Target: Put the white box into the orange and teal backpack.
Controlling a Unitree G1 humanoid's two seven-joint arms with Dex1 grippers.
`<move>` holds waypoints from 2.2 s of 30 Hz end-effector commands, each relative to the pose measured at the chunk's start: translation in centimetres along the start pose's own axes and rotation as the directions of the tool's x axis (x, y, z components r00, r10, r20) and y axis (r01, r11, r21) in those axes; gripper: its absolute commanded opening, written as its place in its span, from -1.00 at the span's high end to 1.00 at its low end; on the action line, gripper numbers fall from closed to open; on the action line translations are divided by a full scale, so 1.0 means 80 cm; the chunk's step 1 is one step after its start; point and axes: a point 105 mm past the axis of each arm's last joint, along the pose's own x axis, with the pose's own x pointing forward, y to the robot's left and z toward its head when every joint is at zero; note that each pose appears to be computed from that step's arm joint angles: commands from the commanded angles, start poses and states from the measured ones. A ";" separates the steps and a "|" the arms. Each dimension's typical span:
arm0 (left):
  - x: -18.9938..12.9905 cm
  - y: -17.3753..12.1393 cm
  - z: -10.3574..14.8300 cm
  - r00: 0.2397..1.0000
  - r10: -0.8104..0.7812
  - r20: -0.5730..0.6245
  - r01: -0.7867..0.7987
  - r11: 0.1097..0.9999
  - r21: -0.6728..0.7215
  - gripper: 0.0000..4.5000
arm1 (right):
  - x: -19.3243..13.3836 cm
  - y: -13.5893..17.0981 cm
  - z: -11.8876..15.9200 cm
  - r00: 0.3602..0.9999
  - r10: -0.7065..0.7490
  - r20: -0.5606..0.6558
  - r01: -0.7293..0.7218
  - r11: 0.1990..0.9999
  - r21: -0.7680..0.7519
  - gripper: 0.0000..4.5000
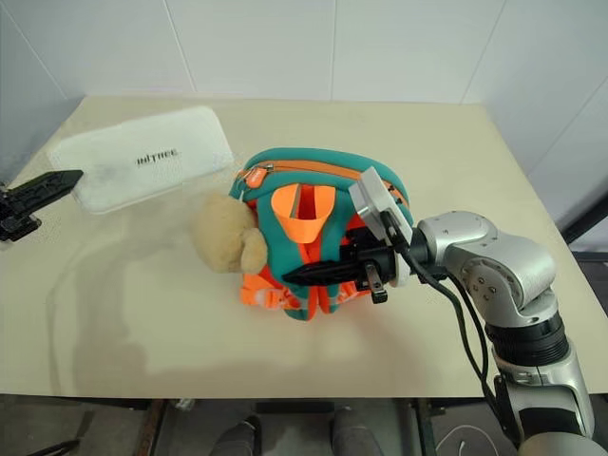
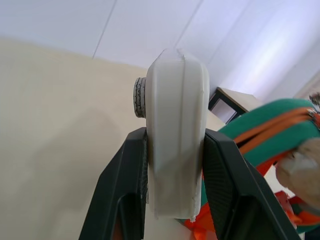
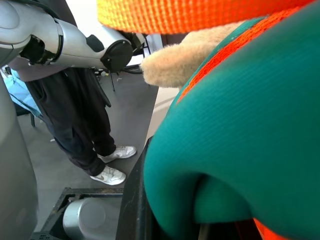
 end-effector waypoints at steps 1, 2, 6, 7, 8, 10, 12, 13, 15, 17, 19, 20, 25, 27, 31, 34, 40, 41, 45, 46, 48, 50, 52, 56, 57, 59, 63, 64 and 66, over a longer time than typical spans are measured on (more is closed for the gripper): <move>-0.006 -0.040 0.026 0.986 -0.157 0.050 0.146 0.972 0.182 0.46 | -0.016 -0.006 0.004 0.998 -0.059 0.003 0.059 0.998 -0.026 1.00; -0.007 -0.044 0.025 0.985 -0.166 0.038 0.156 0.971 0.183 0.46 | -0.018 -0.005 0.003 0.998 -0.060 0.002 0.060 0.998 -0.024 1.00; -0.012 -0.064 0.019 0.971 -0.237 -0.005 0.234 0.956 0.176 0.46 | -0.022 -0.003 0.001 0.998 -0.070 -0.004 0.070 0.997 -0.012 1.00; -0.012 -0.067 0.018 0.969 -0.246 -0.014 0.245 0.954 0.175 0.46 | -0.023 -0.003 0.001 0.997 -0.073 -0.006 0.072 0.997 -0.010 1.00; -0.012 -0.068 0.016 0.968 -0.250 -0.032 0.252 0.951 0.179 0.46 | -0.023 -0.004 0.000 0.997 -0.077 -0.006 0.076 0.997 -0.007 1.00; -0.011 -0.069 0.013 0.964 -0.260 -0.056 0.266 0.945 0.188 0.46 | -0.024 -0.004 -0.002 0.997 -0.082 -0.007 0.082 0.997 -0.002 1.00; -0.006 -0.072 0.017 0.959 -0.278 -0.053 0.282 0.937 0.206 0.46 | -0.025 -0.003 -0.003 0.996 -0.087 -0.006 0.087 0.996 0.003 1.00; -0.003 -0.072 0.016 0.957 -0.281 -0.067 0.289 0.934 0.212 0.46 | -0.025 -0.003 -0.005 0.996 -0.087 -0.008 0.087 0.996 0.004 1.00; 0.000 -0.073 0.013 0.952 -0.288 -0.100 0.303 0.929 0.211 0.46 | -0.024 -0.002 -0.006 0.996 -0.087 -0.008 0.087 0.996 0.004 1.00; 0.002 -0.070 0.005 0.946 -0.281 -0.159 0.311 0.927 0.211 0.46 | -0.024 -0.003 -0.006 0.996 -0.090 -0.006 0.090 0.996 0.001 1.00; 0.004 -0.068 -0.001 0.938 -0.285 -0.199 0.325 0.922 0.210 0.46 | -0.024 -0.004 -0.006 0.996 -0.092 -0.004 0.092 0.996 -0.001 1.00; 0.007 -0.068 -0.001 0.932 -0.293 -0.215 0.338 0.916 0.216 0.46 | -0.025 -0.005 -0.006 0.996 -0.093 -0.006 0.093 0.996 -0.002 1.00; 0.020 -0.062 -0.007 0.882 -0.311 -0.354 0.411 0.875 0.257 0.46 | -0.025 -0.009 -0.009 0.996 -0.092 -0.017 0.092 0.996 -0.008 1.00; 0.028 -0.063 -0.003 0.867 -0.325 -0.378 0.441 0.853 0.278 0.46 | -0.025 -0.010 -0.010 0.996 -0.092 -0.020 0.091 0.996 -0.013 1.00; 0.043 -0.066 0.000 0.820 -0.336 -0.463 0.510 0.795 0.327 0.46 | -0.025 -0.012 -0.011 0.995 -0.092 -0.025 0.092 0.996 -0.018 1.00; 0.051 -0.063 -0.001 0.786 -0.316 -0.531 0.547 0.756 0.360 0.46 | -0.025 -0.014 -0.011 0.995 -0.094 -0.025 0.093 0.995 -0.021 1.00; 0.094 -0.056 -0.008 0.758 -0.251 -0.602 0.542 0.756 0.366 0.46 | -0.021 -0.018 -0.010 0.996 -0.086 -0.024 0.085 0.996 -0.029 1.00; 0.098 -0.056 -0.008 0.758 -0.252 -0.602 0.542 0.757 0.365 0.46 | -0.021 -0.018 -0.010 0.996 -0.085 -0.023 0.085 0.996 -0.029 1.00; 0.142 -0.063 -0.023 0.757 -0.292 -0.585 0.545 0.776 0.318 0.46 | -0.017 -0.020 -0.009 0.997 -0.078 -0.018 0.077 0.996 -0.036 1.00; 0.153 -0.066 -0.026 0.760 -0.310 -0.572 0.548 0.779 0.305 0.46 | -0.016 -0.020 -0.009 0.997 -0.076 -0.018 0.075 0.997 -0.036 1.00; 0.168 -0.069 -0.032 0.765 -0.331 -0.552 0.542 0.794 0.276 0.46 | -0.015 -0.021 -0.009 0.997 -0.071 -0.017 0.070 0.997 -0.036 1.00; 0.186 -0.071 -0.047 0.761 -0.350 -0.546 0.548 0.797 0.254 0.46 | -0.014 -0.021 -0.009 0.998 -0.067 -0.018 0.066 0.997 -0.037 1.00; 0.206 -0.072 -0.063 0.761 -0.356 -0.543 0.541 0.809 0.228 0.46 | -0.013 -0.021 -0.009 0.998 -0.065 -0.016 0.064 0.997 -0.038 1.00; 0.241 -0.081 -0.087 0.757 -0.405 -0.513 0.568 0.796 0.209 0.46 | -0.010 -0.021 -0.008 0.998 -0.060 -0.012 0.059 0.997 -0.040 1.00; 0.248 -0.083 -0.092 0.756 -0.412 -0.509 0.571 0.795 0.205 0.46 | -0.010 -0.020 -0.007 0.998 -0.059 -0.011 0.059 0.997 -0.041 1.00; 0.254 -0.085 -0.096 0.755 -0.415 -0.507 0.573 0.794 0.203 0.46 | -0.010 -0.020 -0.007 0.998 -0.059 -0.010 0.058 0.997 -0.041 1.00; 0.251 -0.089 -0.117 0.687 -0.401 -0.606 0.562 0.821 0.094 0.02 | -0.007 -0.019 -0.005 0.998 -0.065 -0.002 0.065 0.997 -0.049 1.00; 0.247 -0.091 -0.114 0.686 -0.402 -0.607 0.561 0.823 0.090 -0.11 | -0.007 -0.019 -0.004 0.998 -0.068 0.000 0.067 0.996 -0.050 1.00; 0.240 -0.092 -0.104 0.695 -0.401 -0.597 0.559 0.824 0.097 -0.38 | -0.007 -0.018 -0.004 0.997 -0.072 0.002 0.072 0.996 -0.051 1.00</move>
